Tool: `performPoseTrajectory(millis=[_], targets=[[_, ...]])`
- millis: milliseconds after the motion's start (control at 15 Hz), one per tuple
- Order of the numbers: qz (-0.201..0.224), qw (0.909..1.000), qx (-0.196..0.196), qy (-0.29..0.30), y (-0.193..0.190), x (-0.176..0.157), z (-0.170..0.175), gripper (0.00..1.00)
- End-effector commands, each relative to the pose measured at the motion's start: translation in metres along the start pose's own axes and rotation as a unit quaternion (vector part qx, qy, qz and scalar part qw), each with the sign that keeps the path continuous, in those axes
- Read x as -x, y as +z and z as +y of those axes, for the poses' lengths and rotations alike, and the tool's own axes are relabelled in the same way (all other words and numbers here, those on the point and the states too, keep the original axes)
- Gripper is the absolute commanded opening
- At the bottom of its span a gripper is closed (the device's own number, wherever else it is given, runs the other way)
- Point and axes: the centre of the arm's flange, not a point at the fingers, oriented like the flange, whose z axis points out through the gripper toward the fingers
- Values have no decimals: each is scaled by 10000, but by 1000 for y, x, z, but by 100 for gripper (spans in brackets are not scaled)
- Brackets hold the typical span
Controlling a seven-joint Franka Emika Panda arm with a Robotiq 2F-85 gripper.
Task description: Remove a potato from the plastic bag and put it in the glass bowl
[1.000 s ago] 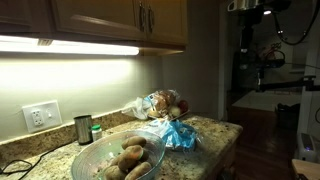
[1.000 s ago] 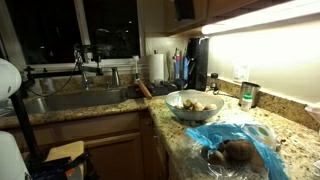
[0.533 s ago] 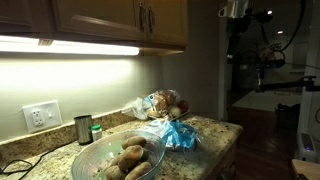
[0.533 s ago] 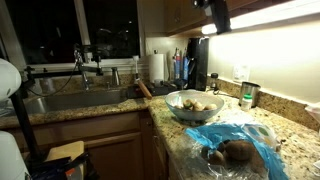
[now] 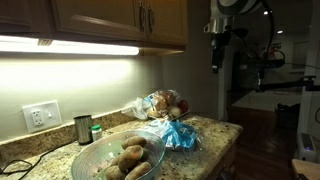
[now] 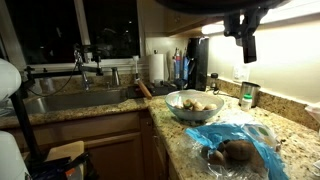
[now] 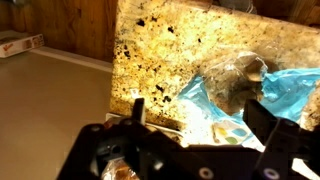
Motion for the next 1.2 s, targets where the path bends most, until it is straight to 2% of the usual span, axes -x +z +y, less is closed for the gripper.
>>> performPoseTrajectory(millis=[0,133,200,533,667,1133], targets=[[-7,9995,-269,-155,5,-22,8,100],[-56,9985,-430,-335,11,-28,0,100],[-17,9994,-290,-184,13,-19,-2,100],[-49,9993,-302,-215,17,-22,-3,100],[-128,9990,-376,-202,24,-27,7,100],[-626,9935,-820,-488,87,-63,2,100]])
